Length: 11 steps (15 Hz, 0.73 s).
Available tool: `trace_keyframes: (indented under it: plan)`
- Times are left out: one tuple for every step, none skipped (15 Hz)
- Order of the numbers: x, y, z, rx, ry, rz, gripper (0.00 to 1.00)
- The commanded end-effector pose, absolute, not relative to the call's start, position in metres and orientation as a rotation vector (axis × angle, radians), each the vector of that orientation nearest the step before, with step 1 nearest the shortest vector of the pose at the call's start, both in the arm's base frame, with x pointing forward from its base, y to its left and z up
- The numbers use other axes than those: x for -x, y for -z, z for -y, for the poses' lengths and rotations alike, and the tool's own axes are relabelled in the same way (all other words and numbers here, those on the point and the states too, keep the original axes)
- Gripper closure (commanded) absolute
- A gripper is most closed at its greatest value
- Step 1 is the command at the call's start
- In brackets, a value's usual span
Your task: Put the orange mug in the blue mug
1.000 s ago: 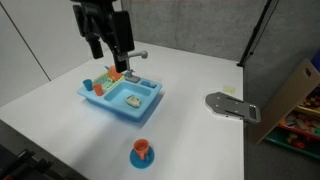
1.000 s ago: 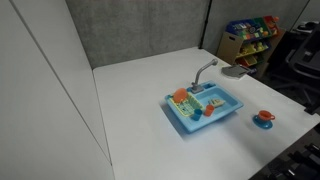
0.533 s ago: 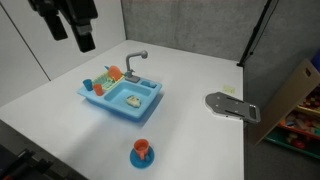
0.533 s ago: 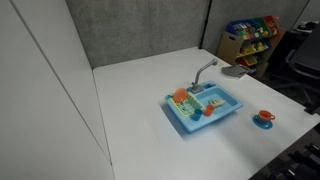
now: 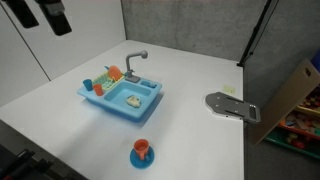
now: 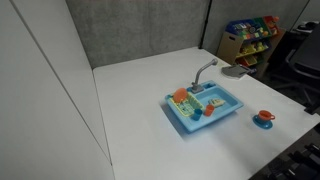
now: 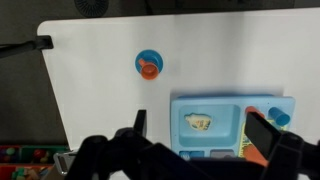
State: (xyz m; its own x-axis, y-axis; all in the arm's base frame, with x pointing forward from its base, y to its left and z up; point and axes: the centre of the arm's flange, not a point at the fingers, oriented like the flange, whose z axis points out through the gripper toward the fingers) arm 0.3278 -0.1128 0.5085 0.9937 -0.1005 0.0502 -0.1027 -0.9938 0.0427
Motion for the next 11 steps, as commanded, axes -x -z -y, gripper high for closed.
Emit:
trace_keyframes:
  plan:
    - [-0.3167, -0.5126, 0.1050, -3.114, -0.091, 0.082, 0.00]
    - [-0.3171, -0.5122, 0.1035, -3.112, -0.094, 0.077, 0.00]
    - [-0.3158, -0.5139, 0.1043, -3.116, -0.092, 0.075, 0.00]
    - [-0.3239, -0.5107, 0.1053, -3.096, -0.093, 0.113, 0.00]
    - [-0.3239, -0.5104, 0.1050, -3.096, -0.093, 0.112, 0.00]
    - [-0.3240, -0.5101, 0.1050, -3.096, -0.091, 0.112, 0.00]
    - [-0.3241, -0.5099, 0.1050, -3.096, -0.090, 0.112, 0.00]
    - [-0.3241, -0.5098, 0.1050, -3.096, -0.090, 0.112, 0.00]
    - [-0.3241, -0.5098, 0.1050, -3.096, -0.090, 0.112, 0.00]
    - [-0.3241, -0.5098, 0.1050, -3.096, -0.090, 0.112, 0.00]
    - [-0.3241, -0.5098, 0.1050, -3.096, -0.090, 0.112, 0.00]
